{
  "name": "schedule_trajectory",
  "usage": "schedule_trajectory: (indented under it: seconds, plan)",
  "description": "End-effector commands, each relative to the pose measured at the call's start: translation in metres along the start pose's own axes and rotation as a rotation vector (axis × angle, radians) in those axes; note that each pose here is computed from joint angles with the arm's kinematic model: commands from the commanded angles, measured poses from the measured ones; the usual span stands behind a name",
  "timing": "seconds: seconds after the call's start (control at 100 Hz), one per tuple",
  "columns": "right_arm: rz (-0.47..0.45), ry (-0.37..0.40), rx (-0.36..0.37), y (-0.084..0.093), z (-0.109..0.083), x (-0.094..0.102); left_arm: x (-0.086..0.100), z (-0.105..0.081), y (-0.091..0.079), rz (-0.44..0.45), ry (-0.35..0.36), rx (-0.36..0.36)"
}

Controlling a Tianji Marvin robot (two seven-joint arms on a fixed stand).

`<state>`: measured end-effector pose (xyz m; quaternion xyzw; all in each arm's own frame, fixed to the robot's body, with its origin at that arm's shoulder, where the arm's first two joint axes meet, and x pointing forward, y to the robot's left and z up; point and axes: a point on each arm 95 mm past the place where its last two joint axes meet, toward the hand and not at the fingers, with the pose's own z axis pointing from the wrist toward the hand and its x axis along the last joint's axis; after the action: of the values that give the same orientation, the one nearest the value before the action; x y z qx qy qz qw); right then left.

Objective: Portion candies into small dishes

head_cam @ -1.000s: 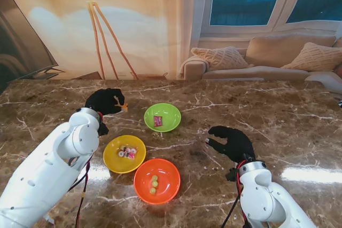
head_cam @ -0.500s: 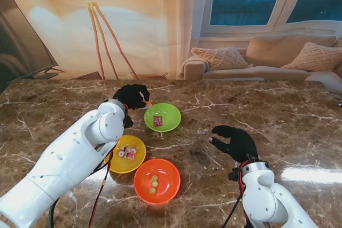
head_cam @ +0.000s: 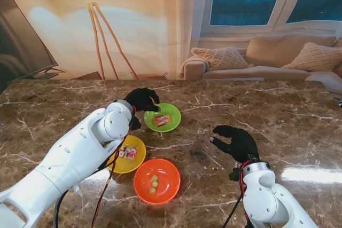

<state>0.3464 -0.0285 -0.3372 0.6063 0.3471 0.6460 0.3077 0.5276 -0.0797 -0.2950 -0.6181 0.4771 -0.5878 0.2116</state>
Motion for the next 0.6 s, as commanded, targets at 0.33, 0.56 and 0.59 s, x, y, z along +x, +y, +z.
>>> schedule_trajectory:
  seconds: [0.33, 0.56, 0.59]
  plan:
    - [0.002, -0.010, 0.026, -0.005, -0.002, -0.001, 0.001, -0.026, -0.006, -0.017, 0.044, 0.095]
    - [-0.023, 0.007, 0.038, 0.000, -0.002, 0.002, -0.009, -0.071, -0.006, -0.045, 0.066, 0.179]
    - [-0.028, 0.012, 0.042, 0.001, -0.002, 0.003, -0.010, -0.077, -0.004, -0.050, 0.068, 0.190]
